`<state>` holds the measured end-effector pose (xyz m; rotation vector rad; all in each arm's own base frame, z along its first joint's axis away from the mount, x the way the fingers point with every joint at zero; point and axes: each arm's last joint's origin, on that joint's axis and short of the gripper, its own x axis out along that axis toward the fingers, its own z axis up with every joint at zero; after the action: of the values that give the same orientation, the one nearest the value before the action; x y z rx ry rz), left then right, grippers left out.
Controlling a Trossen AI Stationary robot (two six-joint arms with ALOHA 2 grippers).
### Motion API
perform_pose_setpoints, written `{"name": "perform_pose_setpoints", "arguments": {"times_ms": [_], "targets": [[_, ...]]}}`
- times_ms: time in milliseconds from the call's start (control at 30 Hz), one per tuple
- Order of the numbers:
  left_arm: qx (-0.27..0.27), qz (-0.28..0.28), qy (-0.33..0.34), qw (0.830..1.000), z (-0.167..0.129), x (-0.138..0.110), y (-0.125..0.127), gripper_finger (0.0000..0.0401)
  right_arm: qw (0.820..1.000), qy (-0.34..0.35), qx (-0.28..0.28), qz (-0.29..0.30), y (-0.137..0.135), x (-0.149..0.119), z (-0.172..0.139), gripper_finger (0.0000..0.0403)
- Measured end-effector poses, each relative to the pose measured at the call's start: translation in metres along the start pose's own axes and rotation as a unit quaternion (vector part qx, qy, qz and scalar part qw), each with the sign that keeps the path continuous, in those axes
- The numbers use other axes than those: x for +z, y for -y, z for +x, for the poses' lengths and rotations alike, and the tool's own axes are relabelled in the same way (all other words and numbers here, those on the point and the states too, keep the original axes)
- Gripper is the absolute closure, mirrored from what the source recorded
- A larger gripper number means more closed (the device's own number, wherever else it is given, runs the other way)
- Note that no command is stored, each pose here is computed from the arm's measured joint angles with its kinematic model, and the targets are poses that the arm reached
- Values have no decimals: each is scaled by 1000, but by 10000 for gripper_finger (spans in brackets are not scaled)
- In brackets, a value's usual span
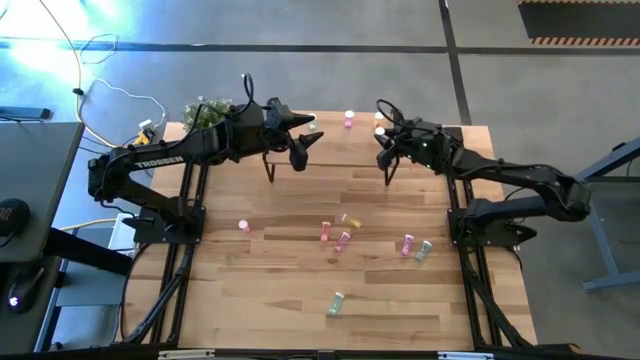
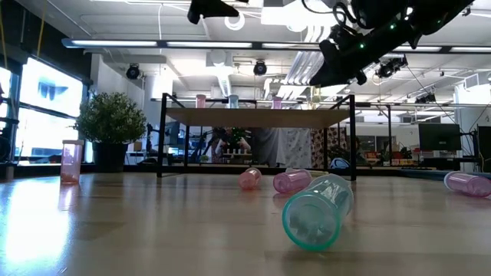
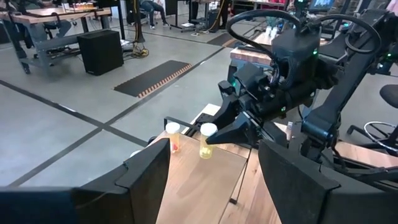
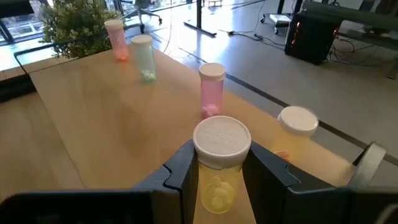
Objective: Pick and place medicine bottles onto shelf by color
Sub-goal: Put the bottom left yellow pill bottle on the shelf aligned with the other yellow pill bottle
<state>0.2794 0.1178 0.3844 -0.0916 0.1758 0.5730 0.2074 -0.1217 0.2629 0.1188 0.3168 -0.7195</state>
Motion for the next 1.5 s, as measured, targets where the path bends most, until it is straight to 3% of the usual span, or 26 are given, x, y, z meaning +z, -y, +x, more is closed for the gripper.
{"name": "perform_pose_setpoints", "arguments": {"times_ms": [500,1500], "targets": [[1,1,-5,1000,0,-1,0,165,999,-31,-37,-14,0,-10,13,301],[2,1,-5,1000,0,-1,0,165,998,-45,-41,-2,2,-13,13,301]]}}
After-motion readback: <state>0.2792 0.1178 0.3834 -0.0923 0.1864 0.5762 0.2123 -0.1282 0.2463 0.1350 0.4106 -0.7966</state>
